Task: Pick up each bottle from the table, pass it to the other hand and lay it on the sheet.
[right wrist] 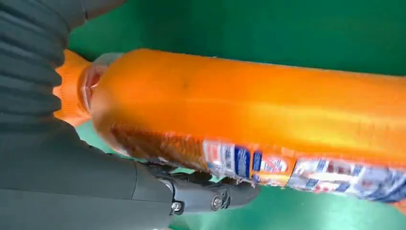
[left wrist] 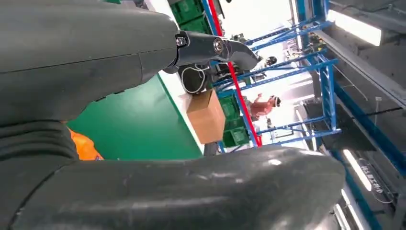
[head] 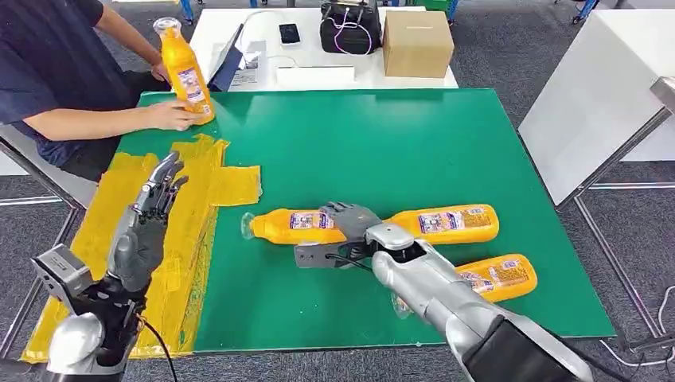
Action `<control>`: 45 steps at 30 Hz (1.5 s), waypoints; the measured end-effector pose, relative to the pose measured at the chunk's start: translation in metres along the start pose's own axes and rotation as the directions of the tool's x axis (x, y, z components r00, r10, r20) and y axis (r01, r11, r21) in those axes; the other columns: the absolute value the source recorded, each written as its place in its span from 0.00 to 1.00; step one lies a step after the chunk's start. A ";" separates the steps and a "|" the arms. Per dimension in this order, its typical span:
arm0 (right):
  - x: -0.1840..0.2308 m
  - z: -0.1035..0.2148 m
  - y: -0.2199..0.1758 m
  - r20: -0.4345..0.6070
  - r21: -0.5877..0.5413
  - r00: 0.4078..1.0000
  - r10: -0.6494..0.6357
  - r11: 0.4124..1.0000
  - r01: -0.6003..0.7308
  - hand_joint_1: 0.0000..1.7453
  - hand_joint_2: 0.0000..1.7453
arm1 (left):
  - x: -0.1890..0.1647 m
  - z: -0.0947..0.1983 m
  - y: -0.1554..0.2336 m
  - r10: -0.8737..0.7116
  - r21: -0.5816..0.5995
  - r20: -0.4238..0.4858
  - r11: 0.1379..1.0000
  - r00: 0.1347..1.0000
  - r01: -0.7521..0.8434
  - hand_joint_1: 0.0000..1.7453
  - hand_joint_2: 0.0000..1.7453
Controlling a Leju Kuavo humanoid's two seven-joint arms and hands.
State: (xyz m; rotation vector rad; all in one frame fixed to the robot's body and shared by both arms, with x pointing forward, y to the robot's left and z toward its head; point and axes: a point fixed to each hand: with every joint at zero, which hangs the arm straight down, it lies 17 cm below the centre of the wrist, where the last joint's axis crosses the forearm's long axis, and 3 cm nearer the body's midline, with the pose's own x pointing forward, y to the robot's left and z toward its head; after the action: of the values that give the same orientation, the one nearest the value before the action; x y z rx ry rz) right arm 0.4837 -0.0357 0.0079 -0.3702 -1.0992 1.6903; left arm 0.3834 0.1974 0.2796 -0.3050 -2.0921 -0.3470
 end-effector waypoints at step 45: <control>0.080 0.162 -0.160 0.543 -0.560 0.793 -0.276 0.586 0.587 1.00 1.00 | 0.010 0.055 0.012 0.325 0.258 -0.014 0.915 0.946 -0.310 0.00 1.00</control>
State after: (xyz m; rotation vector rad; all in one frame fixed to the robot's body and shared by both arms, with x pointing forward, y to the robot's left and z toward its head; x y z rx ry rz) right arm 0.4327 -0.0381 0.2439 -0.1812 -1.9827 0.8284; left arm 0.3397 0.2293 0.2620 -0.4688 -1.9624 0.1054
